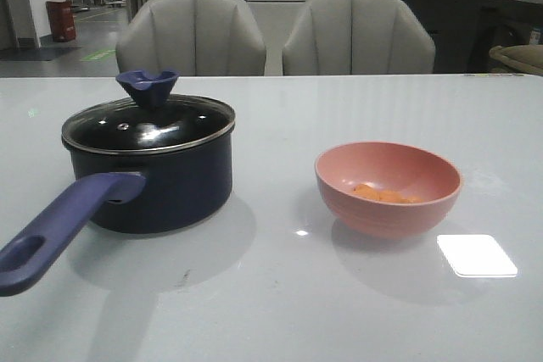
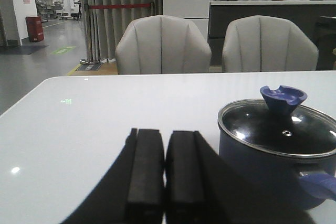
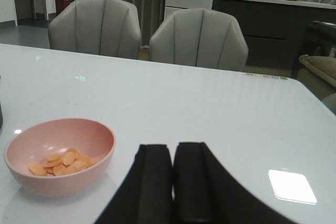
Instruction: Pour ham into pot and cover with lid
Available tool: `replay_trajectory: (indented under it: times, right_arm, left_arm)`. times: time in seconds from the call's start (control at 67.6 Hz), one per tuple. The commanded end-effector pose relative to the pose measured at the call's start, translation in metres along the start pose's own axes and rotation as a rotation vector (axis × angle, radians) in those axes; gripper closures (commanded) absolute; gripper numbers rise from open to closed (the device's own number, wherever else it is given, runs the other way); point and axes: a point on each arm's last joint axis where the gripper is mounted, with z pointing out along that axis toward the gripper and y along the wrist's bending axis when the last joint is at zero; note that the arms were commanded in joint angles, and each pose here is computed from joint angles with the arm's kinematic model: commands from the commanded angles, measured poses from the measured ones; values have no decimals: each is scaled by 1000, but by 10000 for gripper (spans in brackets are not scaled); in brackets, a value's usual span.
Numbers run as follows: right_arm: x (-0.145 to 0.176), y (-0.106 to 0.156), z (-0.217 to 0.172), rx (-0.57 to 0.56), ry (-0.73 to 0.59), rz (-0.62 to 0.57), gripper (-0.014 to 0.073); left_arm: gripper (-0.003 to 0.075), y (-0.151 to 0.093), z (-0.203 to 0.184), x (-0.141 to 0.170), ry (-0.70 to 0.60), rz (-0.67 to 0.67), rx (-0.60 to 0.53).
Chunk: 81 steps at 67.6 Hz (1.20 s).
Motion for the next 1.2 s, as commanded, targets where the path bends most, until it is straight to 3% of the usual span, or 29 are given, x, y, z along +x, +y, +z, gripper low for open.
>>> replay_trajectory:
  times: [0.0,0.177,0.296,0.518,0.636,0.976,1.079,1.183]
  right_arm:
    - [-11,0,-2,2,-107,-16,433]
    - [-11,0,-2,2,-107,-16,433]
    - [-11,0,-2,2,-107,-16,433]
    - [-11,0,-2,2,-107,-16,433]
    - [-11,0,-2,2,-107,-16,433]
    - [-11,0,-2,2,-107,-16,433]
    - [-11,0,-2,2,-107,-16,433]
    - [-11,0,-2,2,-107,-16,433]
  left_arm:
    - [607,-1,-1,-5,-123,-6,8]
    - [607,-2,-8,-32,-379,-17,24]
    - [607,-3,-11,-57,-392,-7,23]
    - [607,-3,5,-104,-72,-6,-1]
    - [607,-4,17,-113,80,-45,-2]
    - [599,-3,43,-102,218,-45,-9]
    - [513,-3,49,-100,253,-44,-11]
    - [317,-4,55,-102,290,-44,-6]
